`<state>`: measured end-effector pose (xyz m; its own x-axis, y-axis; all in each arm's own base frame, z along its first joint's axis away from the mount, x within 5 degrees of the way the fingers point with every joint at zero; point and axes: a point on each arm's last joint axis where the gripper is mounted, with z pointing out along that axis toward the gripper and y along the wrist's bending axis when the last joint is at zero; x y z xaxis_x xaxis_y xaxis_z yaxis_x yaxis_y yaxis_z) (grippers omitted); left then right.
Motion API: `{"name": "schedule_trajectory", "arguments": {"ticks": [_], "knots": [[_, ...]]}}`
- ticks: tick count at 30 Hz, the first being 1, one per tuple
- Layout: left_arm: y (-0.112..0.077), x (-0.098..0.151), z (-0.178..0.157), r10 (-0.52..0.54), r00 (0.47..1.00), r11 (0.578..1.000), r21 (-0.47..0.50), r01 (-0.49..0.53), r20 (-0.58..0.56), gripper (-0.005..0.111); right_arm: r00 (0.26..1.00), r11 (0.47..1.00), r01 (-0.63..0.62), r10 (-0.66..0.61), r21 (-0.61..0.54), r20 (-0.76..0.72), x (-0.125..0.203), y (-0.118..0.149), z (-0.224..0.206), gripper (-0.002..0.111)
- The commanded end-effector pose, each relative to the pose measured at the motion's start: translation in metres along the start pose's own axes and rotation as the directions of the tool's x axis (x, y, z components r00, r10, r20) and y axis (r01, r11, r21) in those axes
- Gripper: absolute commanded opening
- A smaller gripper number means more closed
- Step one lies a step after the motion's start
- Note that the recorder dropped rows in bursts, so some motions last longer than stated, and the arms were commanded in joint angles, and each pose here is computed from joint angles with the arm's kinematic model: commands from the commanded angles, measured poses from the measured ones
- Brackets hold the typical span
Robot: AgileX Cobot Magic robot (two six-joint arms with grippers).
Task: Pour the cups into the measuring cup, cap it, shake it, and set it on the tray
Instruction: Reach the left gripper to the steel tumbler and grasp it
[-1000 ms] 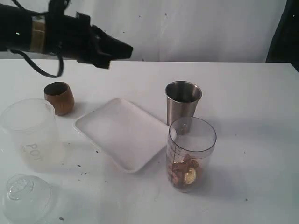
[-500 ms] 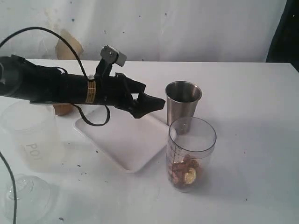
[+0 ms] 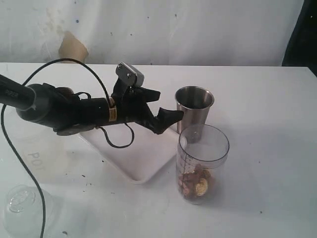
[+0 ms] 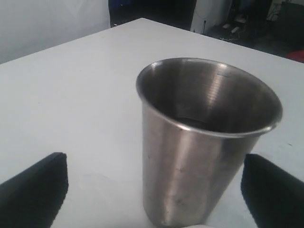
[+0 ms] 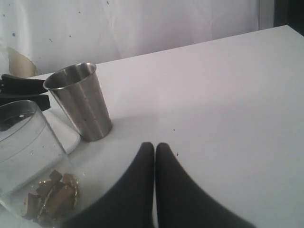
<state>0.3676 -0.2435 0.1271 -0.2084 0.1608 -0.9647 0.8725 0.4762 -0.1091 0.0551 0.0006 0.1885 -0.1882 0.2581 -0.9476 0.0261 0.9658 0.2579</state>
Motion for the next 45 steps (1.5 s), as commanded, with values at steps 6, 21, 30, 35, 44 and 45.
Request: {"name": "schedule_trajectory", "arguments": {"ticks": [6, 21, 30, 35, 44, 45], "knots": [[-0.005, 0.01, 0.013, 0.002, 0.999, 0.999, -0.034, 0.0, 0.05, 0.093, 1.0, 1.0, 0.001, -0.001, -0.009, 0.014, -0.001, 0.001, 0.0, 0.0], [-0.009, 0.018, 0.047, 0.002, 0.998, 0.999, -0.036, 0.0, 0.058, 0.093, 1.0, 1.0, 0.001, -0.001, -0.008, 0.012, -0.001, 0.001, 0.0, 0.0], [-0.009, 0.018, 0.056, -0.002, 0.999, 0.999, -0.035, 0.004, 0.052, 0.093, 1.0, 1.0, 0.001, -0.001, -0.009, 0.015, -0.001, 0.001, 0.0, 0.0], [-0.009, 0.018, 0.056, -0.01, 0.998, 0.999, -0.044, 0.013, 0.058, 0.093, 1.0, 1.0, 0.001, -0.001, -0.009, 0.015, -0.001, 0.001, 0.0, 0.0], [-0.009, 0.018, 0.056, -0.009, 0.998, 0.999, -0.042, 0.012, 0.059, 0.093, 1.0, 1.0, 0.001, -0.001, -0.008, 0.013, -0.001, 0.001, 0.0, 0.0], [-0.009, 0.018, 0.056, -0.009, 0.998, 0.999, -0.041, 0.012, 0.061, 0.093, 1.0, 1.0, 0.001, -0.001, -0.008, 0.013, -0.001, 0.001, 0.0, 0.0]]}}
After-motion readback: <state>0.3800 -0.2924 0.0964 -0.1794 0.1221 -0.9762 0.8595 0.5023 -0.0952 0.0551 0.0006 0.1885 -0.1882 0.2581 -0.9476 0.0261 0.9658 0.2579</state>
